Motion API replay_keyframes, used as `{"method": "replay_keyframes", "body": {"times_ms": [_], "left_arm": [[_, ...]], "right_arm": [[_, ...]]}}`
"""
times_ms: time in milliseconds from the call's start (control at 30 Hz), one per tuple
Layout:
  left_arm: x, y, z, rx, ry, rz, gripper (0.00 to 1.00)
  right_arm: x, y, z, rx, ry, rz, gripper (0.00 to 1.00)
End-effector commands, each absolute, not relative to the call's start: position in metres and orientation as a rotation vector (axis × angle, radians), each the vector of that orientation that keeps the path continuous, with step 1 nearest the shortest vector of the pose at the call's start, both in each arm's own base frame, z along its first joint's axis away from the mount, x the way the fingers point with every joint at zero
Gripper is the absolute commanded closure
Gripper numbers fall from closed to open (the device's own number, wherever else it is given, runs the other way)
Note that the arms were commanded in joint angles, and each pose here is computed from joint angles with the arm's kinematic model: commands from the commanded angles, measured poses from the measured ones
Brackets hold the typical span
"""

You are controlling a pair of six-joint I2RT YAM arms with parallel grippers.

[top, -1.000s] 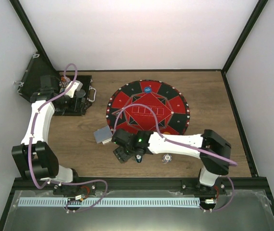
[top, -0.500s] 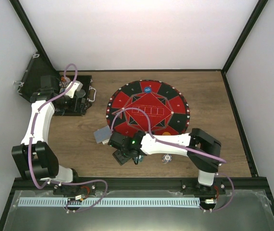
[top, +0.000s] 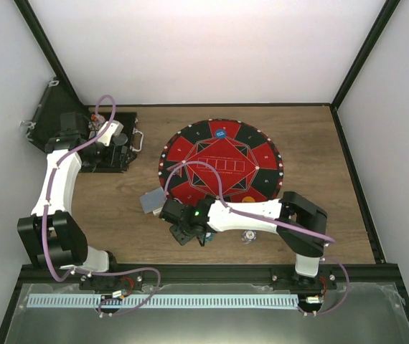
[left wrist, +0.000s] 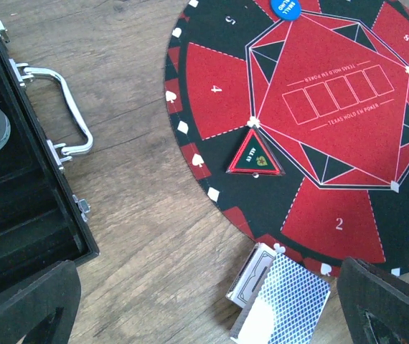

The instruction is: Distribute texas hold em gaming equipment

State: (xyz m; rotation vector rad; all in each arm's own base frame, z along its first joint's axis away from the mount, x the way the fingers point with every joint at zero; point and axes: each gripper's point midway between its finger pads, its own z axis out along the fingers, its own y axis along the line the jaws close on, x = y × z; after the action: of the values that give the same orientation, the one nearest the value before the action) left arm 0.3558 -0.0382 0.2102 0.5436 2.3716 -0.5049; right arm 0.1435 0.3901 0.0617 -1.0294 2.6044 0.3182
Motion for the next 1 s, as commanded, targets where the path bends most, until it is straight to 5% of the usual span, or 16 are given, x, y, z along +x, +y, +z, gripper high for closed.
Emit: {"method": "replay_keyframes", "body": {"times_ms": [0, 467, 967], "left_arm": [[0.354, -0.038, 0.222, 0.558, 2.333, -0.487, 0.00], [0.353, -0.038, 0.226, 0.554, 2.327, -0.483, 0.00], [0.357, -0.037, 0.231, 0.539, 2.315, -0.476, 0.00]], "right_arm": [[0.147, 0.400, 0.076, -1.021, 2.565, 0.321, 0.66], [0.170, 0.400, 0.115, -0.959, 2.524, 0.316, 0.86], [0.324, 0.387, 0.121, -0.766, 2.482, 0.252, 0.89]]}}
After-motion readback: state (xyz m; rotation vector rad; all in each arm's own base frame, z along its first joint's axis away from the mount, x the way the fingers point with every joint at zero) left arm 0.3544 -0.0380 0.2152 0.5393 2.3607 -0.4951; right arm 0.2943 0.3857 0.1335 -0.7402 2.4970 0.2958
